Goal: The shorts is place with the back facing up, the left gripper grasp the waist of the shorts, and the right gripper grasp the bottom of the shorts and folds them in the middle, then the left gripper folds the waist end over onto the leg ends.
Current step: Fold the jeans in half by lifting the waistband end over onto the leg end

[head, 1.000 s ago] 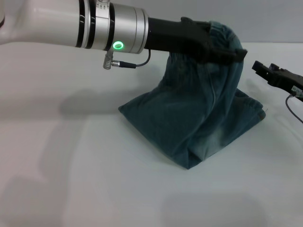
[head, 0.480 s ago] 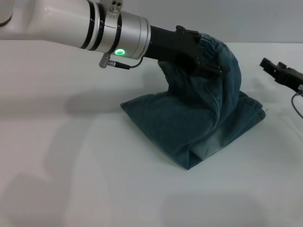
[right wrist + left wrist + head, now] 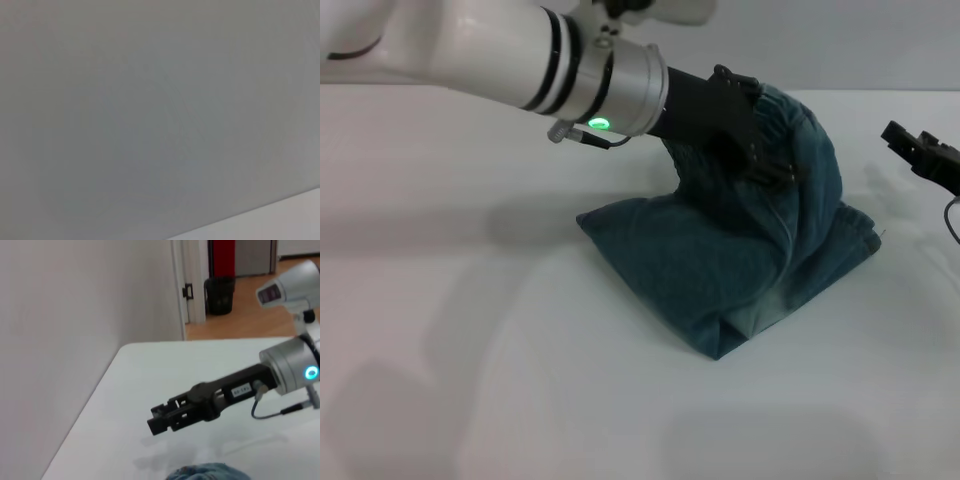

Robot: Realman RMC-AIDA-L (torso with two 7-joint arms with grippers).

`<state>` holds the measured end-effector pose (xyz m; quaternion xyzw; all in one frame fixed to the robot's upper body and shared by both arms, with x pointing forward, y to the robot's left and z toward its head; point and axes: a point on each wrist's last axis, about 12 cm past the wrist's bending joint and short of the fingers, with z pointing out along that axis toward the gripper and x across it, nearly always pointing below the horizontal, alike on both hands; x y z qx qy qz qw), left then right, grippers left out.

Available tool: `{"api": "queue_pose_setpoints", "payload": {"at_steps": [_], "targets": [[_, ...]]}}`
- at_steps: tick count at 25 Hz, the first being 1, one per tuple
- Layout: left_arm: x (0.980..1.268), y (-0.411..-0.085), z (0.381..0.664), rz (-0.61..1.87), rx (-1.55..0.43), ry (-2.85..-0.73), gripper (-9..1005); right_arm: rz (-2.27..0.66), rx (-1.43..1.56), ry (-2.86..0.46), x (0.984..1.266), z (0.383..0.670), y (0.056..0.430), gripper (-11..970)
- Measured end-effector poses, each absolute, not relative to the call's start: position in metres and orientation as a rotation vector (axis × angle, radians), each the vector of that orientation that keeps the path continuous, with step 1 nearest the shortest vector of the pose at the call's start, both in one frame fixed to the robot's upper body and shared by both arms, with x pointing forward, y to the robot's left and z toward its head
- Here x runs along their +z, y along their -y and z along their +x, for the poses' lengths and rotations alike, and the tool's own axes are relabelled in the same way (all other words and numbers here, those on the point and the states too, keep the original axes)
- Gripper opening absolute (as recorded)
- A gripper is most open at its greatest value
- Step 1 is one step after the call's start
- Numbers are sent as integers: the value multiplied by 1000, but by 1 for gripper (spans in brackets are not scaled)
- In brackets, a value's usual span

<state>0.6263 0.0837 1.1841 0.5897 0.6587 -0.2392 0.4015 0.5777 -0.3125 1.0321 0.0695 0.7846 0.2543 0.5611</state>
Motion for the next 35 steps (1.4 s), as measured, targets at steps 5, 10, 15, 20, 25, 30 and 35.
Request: {"api": "queue_pose_setpoints", "payload": {"at_steps": [5,10,15,20,25,30,35], "targets": [[1177,-78,625,1532,-534,-1659,813,167,598,-1850,1031,577,313,519],[1175,-82,629,1500,-459,-1662,813,169,598,-1850,1031,576,314,518],[1182,-88,633,1443,-452,-1665,813,170,598,-1852,1031,576,314,517],[1184,-89,627,1464,-441,-1639,813,176,599,-1848,1031,576,314,515],[1172,-82,622,1551,-371,-1632,813,182,599,-1845,1032,577,315,514],[1167,-74,614,1590,-393,-1621,813,173,602,-1838,1033,577,315,513],[1162,-70,610,1591,-383,-1614,813,109,643,-1792,1040,577,309,511]]}}
